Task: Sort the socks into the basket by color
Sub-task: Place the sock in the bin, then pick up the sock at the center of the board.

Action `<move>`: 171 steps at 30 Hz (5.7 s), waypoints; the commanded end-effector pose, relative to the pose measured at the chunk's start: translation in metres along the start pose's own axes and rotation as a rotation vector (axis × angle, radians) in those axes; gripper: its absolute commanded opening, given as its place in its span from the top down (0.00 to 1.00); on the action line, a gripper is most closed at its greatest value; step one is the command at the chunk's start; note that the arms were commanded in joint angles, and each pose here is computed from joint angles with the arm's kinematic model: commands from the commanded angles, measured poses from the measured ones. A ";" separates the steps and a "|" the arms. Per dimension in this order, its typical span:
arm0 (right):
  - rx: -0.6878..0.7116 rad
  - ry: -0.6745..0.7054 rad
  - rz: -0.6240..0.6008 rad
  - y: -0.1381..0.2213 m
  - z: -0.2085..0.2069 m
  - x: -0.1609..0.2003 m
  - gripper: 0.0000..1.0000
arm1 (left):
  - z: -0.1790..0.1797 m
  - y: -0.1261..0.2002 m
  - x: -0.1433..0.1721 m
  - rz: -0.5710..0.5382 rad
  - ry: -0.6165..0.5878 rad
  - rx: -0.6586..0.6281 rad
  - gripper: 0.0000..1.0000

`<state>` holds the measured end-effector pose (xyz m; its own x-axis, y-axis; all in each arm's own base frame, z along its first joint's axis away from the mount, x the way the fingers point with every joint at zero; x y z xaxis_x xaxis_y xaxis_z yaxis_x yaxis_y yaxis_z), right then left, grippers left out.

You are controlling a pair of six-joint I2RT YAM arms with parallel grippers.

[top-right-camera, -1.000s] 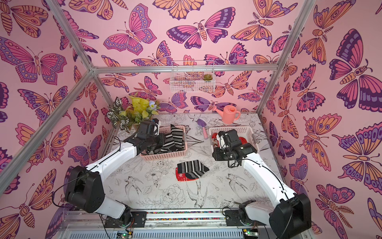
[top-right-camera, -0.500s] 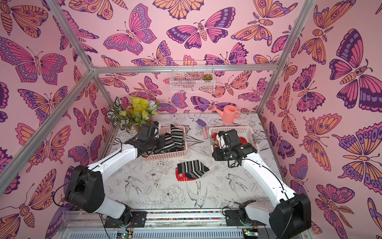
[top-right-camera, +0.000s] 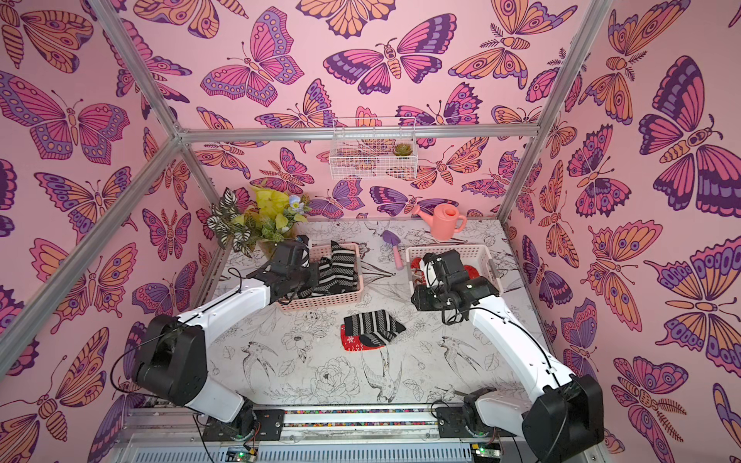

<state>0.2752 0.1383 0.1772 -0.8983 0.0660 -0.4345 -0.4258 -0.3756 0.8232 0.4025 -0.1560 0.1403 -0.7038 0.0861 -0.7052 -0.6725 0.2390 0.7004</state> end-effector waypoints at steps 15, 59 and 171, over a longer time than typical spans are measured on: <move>-0.021 0.015 -0.002 0.005 0.007 -0.012 0.60 | 0.015 -0.012 0.007 -0.103 -0.010 -0.045 0.85; -0.043 0.006 0.002 0.006 0.010 -0.009 0.60 | 0.031 0.027 0.009 -0.013 0.114 -0.075 0.47; 0.121 -0.138 -0.112 0.035 -0.045 -0.014 0.58 | -0.231 -0.010 0.158 0.472 -0.377 0.177 0.46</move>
<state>0.2751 0.0847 0.1893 -0.8498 0.2381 -0.4702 -0.5209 -0.2434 0.8182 0.2456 -0.3661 0.0503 -0.7646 0.5372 -0.3560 -0.2480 0.2647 0.9319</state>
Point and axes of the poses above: each gripper's point midway between its finger pads, its own y axis back along the fingers, its own z axis along the line the jaws close on, x = y × z, the point moved 1 cm from there along y, back along the fingers, and after that the axes turned 5 degrees about -y, right-handed, at the moved point
